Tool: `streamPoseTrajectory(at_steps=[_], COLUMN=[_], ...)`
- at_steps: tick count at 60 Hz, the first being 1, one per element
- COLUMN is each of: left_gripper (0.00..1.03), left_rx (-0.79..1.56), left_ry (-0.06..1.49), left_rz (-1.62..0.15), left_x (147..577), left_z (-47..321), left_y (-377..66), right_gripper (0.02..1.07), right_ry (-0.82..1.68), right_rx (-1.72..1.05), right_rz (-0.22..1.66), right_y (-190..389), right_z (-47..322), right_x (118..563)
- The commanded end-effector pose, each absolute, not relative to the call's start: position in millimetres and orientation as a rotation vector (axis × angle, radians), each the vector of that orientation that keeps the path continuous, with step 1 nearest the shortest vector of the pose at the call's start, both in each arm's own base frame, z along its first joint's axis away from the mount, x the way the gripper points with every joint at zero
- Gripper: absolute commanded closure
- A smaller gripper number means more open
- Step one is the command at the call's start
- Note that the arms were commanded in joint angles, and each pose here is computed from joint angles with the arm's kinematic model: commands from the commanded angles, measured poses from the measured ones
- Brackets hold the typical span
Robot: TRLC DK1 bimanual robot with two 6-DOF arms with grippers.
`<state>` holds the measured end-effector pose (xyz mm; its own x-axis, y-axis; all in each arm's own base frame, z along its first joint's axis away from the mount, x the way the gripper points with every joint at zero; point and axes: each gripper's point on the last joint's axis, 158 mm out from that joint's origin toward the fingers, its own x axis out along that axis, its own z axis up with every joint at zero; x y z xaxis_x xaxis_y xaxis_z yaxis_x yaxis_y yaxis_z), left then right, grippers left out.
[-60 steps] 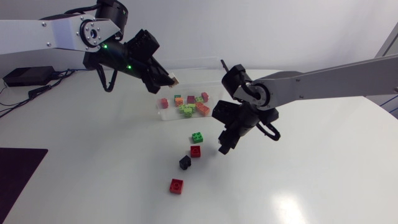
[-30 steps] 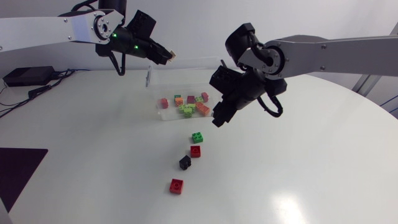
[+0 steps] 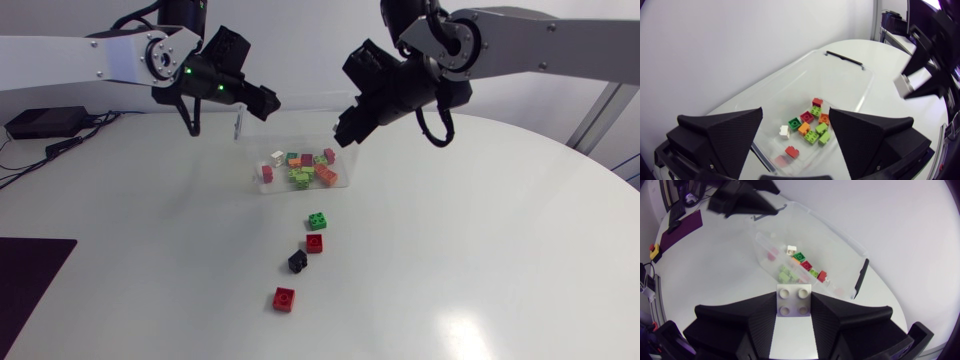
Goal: Place the duplo bricks in the container
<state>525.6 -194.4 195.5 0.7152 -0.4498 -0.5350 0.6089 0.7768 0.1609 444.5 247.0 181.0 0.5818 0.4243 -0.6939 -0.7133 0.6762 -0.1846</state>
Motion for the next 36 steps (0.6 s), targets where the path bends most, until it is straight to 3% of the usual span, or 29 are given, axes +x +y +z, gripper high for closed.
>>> streamPoseTrajectory(at_steps=[1, 15, 26, 36], left_gripper=[0.04, 0.04, 0.04, 0.04], left_rx=[0.409, 0.513, 0.651, 0.726], left_ry=[0.468, 0.554, 0.622, 0.655], left_rz=[-0.634, -0.765, -0.924, -1.027], left_x=[489, 394, 316, 278], left_z=[212, 180, 122, 90], left_y=[-195, -192, -202, -211], right_gripper=[0.78, 0.78, 0.78, 0.78], right_ry=[0.646, 0.593, 0.564, 0.519], right_rx=[-0.442, -0.41, -0.398, -0.388], right_rz=[0.673, 0.67, 0.664, 0.658], right_y=[249, 262, 269, 276], right_z=[184, 191, 183, 186], right_x=[462, 489, 512, 535])
